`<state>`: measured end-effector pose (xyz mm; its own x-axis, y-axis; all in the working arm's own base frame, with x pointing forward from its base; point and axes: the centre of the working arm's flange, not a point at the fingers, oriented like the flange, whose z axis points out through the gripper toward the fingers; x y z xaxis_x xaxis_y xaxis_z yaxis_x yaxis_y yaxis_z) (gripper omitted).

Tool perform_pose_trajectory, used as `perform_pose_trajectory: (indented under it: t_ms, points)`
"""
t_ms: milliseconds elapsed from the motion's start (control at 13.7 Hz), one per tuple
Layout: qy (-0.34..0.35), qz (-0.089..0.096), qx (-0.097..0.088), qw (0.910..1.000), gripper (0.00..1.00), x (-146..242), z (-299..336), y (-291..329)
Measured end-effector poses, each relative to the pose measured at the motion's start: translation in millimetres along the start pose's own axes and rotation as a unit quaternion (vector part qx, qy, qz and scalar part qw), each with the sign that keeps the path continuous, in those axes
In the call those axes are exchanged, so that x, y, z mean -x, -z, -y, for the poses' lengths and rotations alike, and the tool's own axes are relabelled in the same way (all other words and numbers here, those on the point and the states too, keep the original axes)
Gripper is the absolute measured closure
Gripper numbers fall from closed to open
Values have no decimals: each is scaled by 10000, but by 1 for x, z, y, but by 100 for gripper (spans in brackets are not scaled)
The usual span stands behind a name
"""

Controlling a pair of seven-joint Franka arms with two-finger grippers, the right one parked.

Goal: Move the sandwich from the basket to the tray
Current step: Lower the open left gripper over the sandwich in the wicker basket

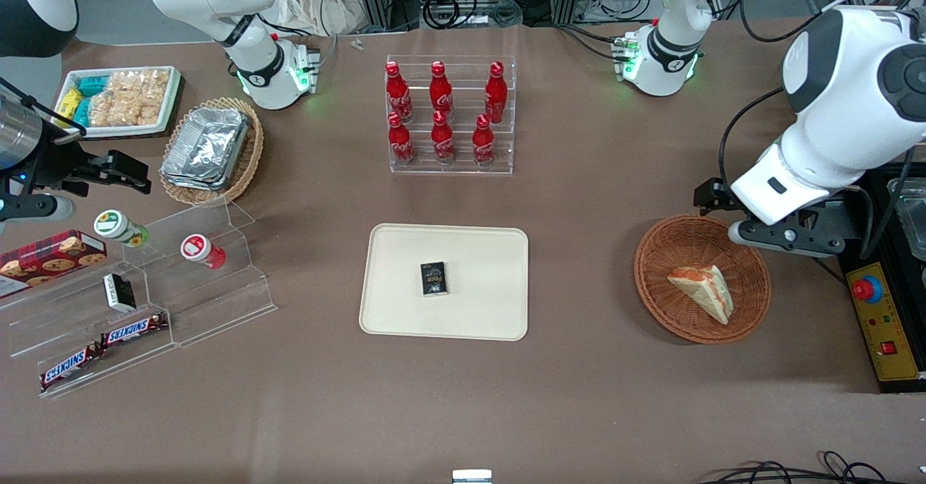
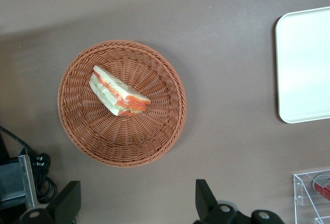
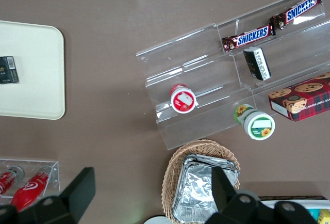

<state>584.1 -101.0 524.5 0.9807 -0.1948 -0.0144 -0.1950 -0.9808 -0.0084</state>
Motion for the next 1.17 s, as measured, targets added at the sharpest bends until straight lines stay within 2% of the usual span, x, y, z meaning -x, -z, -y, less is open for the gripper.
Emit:
perform_pose_trajectory:
  t_ms: [292, 438, 583, 656, 729, 802, 948, 1021, 1167]
  points:
    - [21, 31, -13, 10000, 0, -1, 4, -3]
    - [50, 98, -127, 9999, 0, -4, 10, -11]
    - [474, 186, -117, 9986, 0, -8, 28, -25]
    - [918, 169, -108, 9956, 0, -12, 40, -35]
    - [1482, 103, -98, 9889, 0, -17, 52, -47]
    - [2091, 31, -79, 9779, 0, -21, 61, -63]
    - [3152, -125, -31, 9489, 0, -26, 66, -106]
    - [3524, -182, 6, 9357, 0, -26, 63, -129]
    - [4050, -170, 47, 9141, 0, -23, 60, -168]
